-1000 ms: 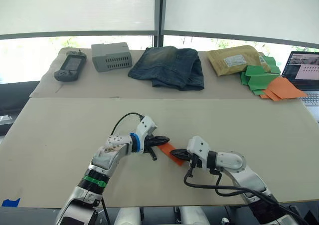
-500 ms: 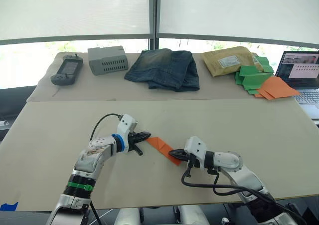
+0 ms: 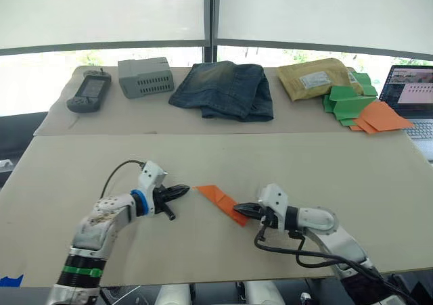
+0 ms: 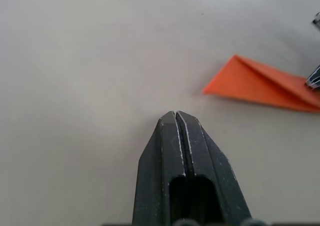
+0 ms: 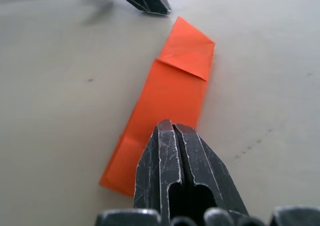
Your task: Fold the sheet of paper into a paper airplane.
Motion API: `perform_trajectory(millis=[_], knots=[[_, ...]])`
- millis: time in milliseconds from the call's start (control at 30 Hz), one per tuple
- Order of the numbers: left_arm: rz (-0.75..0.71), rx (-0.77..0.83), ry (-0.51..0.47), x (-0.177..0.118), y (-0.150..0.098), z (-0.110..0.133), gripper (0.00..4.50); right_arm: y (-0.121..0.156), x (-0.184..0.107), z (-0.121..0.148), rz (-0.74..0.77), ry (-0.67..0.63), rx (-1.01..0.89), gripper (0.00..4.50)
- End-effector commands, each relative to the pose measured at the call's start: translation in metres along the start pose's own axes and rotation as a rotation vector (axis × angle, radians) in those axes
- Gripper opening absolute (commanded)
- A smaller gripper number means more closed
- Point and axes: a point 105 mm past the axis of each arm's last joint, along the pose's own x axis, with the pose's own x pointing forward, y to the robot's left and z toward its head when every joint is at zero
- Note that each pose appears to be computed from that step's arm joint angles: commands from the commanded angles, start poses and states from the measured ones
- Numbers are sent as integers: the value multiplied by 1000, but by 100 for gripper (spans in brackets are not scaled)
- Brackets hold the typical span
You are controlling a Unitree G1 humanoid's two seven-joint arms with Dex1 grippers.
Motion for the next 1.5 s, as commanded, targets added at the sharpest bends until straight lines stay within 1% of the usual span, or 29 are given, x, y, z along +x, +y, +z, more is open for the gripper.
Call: perform_trajectory(millis=[33, 100, 200, 300, 433, 467, 567, 700, 767, 867, 1000, 1100, 1133, 1200, 1233, 1267, 1400, 1467, 1500], knots=[[-95, 56, -24, -13, -12, 15, 0, 1, -6, 48, 14, -101, -60, 2], [-143, 60, 5, -18, -18, 13, 0, 3, -3, 60, 23, -105, -33, 2], [-193, 64, 18, -19, -26, 14, 0, 13, 6, 59, 69, -48, -11, 2], [-210, 68, 13, -17, -30, 17, 0, 17, 15, 64, 71, -54, 28, 2], [-218, 68, 6, -15, -33, 20, 0, 12, 21, 44, 35, 50, 43, 2], [-218, 68, 7, -14, -34, 19, 0, 10, 21, 39, 20, 72, 47, 2], [-217, 68, 11, -14, -35, 18, 0, -18, 14, 29, -99, 113, 35, 2], [-233, 63, 18, -12, -41, 15, 0, -42, 1, 22, -156, 152, 18, 2], [-233, 63, 13, -11, -42, 15, 0, -48, -1, 27, -168, 136, 13, 2], [-238, 57, 5, -9, -45, 15, 0, -49, -4, 43, -147, 95, 13, 2], [-245, 51, 9, -7, -47, 13, 0, -55, -9, 64, -163, 40, 52, 2], [-245, 51, 9, -5, -46, 12, 0, -56, -10, 74, -166, 45, 68, 89], [-245, 51, 9, -5, -46, 13, 0, -53, -9, 75, -157, 54, 79, 130], [-247, 52, 8, -3, -46, 13, 0, -45, -5, 76, -135, 72, 100, 198], [-249, 55, 9, -3, -46, 13, 0, -38, 0, 75, -114, 89, 110, 238], [-250, 57, 9, -2, -47, 13, 0, -30, 3, 72, -86, 114, 116, 268], [-238, 73, 12, 1, -45, 14, 0, -30, 14, 55, -161, 182, 159, 268], [-239, 77, 20, 1, -45, 13, 0, -29, 16, 48, -173, 204, 203, 268], [-238, 79, 22, 1, -44, 12, 0, -29, 16, 44, -190, 231, 190, 268]])
